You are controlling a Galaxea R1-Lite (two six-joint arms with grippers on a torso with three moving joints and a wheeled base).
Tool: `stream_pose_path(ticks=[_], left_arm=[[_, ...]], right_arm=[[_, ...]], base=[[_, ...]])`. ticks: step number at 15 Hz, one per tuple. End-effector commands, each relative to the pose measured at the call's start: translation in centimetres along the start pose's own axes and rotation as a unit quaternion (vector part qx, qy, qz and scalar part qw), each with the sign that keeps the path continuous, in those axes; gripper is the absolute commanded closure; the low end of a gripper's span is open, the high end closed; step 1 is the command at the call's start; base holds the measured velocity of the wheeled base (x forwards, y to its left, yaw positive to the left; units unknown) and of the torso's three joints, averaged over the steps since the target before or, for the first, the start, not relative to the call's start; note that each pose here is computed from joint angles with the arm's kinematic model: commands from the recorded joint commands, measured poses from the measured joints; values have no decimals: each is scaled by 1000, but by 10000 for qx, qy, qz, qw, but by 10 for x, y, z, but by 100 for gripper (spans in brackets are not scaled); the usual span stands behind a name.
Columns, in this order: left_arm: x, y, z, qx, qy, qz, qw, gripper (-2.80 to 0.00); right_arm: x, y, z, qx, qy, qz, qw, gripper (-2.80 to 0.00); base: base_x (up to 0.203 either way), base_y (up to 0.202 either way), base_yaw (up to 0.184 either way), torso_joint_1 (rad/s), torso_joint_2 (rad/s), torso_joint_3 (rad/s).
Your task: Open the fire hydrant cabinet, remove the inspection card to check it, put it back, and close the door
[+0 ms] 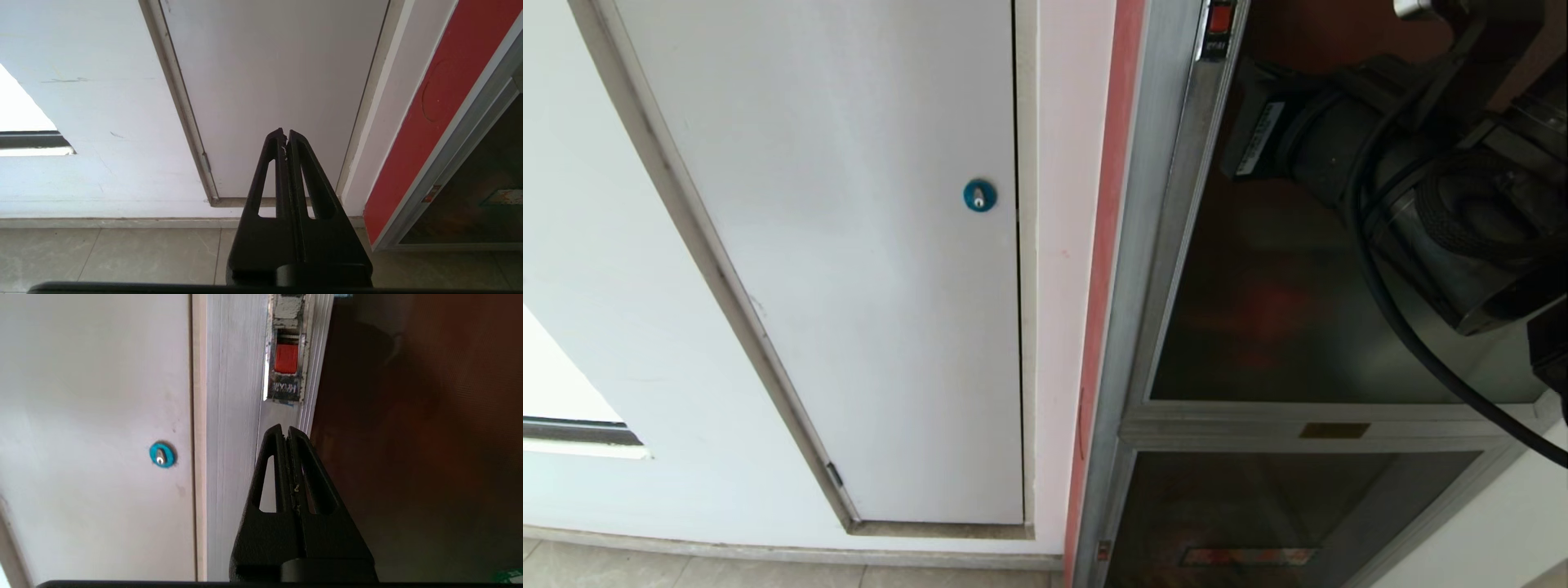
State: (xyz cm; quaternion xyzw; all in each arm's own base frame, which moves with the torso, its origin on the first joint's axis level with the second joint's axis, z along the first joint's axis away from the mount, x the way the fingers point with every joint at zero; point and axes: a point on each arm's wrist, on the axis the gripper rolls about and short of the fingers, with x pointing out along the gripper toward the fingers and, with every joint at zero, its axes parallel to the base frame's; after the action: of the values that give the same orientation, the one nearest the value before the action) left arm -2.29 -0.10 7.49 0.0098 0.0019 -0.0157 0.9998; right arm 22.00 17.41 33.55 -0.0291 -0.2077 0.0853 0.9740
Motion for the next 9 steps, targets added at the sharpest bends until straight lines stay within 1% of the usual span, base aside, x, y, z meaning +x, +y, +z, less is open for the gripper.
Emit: stream_pose_path(ticks=[1,2,4,6,7,9], left_arm=[[0,0,0,2,3,3,10000,0],[0,0,0,1,10,3,10000,0],[0,0,0,2,3,-5,10000,0],[0,0,0,2,6,-2,10000,0],[0,0,0,2,5,3,10000,0],[0,0,0,2,3,-1,10000,0]], right_arm=[[-6,-3,10,0,-11,44,10000,0],[-6,-4,16,-11,-46,66,10000,0],[-3,-4,22,-195,-204,48,9996,0],[0,-3,24,-168,-230,-129,9995,0],[0,-3,25,-137,-237,-337,9991,0],[-8,8,28,-32,-275,-283,9992,0]], base=[[0,0,0,0,0,0],[0,0,0,0,0,0],[0,0,0,0,0,0],[0,0,0,0,0,0],[0,0,0,0,0,0],[0,0,0,0,0,0]])
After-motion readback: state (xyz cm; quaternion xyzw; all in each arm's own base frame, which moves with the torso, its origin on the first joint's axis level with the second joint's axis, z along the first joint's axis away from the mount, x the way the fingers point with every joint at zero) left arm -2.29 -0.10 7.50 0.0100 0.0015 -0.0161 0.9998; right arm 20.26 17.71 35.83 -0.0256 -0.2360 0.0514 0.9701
